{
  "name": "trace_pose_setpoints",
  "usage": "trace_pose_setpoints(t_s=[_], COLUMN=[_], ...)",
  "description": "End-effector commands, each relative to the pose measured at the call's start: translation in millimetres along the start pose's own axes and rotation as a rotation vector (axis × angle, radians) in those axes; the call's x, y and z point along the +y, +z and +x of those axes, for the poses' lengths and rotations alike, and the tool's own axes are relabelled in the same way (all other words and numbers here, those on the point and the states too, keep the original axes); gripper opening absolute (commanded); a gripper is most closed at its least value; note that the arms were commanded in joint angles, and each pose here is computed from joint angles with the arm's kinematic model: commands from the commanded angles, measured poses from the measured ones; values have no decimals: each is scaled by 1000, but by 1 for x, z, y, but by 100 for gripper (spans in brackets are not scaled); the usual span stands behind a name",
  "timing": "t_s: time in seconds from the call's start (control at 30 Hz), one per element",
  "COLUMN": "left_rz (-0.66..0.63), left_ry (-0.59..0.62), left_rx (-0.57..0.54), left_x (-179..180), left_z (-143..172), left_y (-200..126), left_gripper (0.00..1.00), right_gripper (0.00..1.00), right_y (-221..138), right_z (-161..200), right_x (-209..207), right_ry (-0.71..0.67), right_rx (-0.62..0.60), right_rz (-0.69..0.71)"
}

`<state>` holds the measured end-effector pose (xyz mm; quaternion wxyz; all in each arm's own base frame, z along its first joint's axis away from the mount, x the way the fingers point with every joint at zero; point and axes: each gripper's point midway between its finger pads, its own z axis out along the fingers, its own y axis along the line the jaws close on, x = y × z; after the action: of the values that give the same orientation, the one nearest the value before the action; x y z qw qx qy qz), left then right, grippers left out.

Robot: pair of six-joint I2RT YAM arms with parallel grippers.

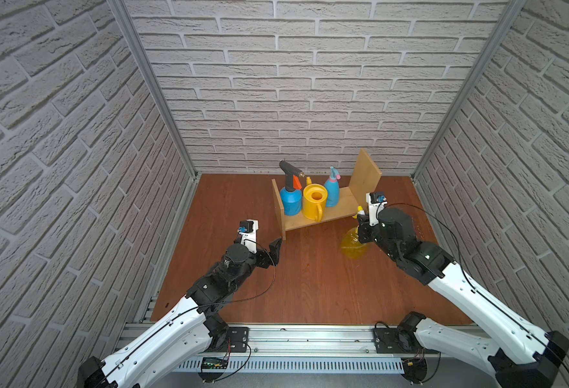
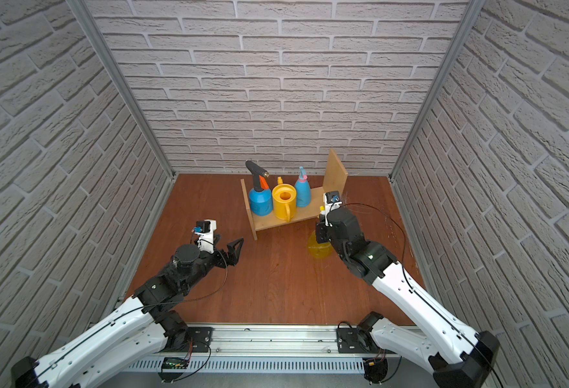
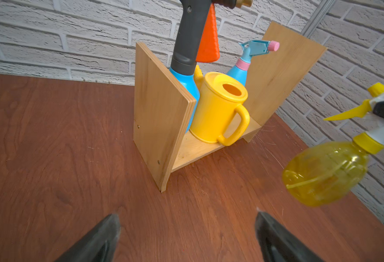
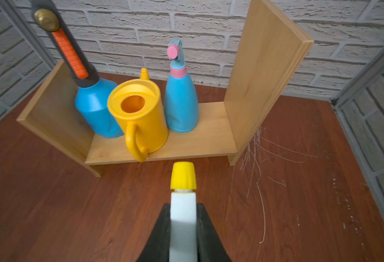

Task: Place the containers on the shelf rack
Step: 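Place the container on the shelf.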

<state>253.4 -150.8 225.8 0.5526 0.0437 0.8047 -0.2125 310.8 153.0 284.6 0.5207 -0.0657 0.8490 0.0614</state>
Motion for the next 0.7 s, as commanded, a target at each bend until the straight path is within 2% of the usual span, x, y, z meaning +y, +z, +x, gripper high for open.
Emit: trace_pose_setpoints(t_s=[0.0, 0.23, 0.67], left_rz=[-24, -6, -19], left_ry=[-29, -38, -17], left_rx=[-60, -98, -104], left_x=[5, 7, 9], left_z=[-18, -18, -21], left_y=[-9, -19, -21], left_gripper=[98, 98, 98], right_gripper=[3, 3, 3], right_y=[17, 71, 131], right_z=[-38, -54, -82], right_x=[-24, -33, -43], right_ry=[110, 196, 184], right_rx=[-88, -60, -32], right_rz=[145, 175, 223])
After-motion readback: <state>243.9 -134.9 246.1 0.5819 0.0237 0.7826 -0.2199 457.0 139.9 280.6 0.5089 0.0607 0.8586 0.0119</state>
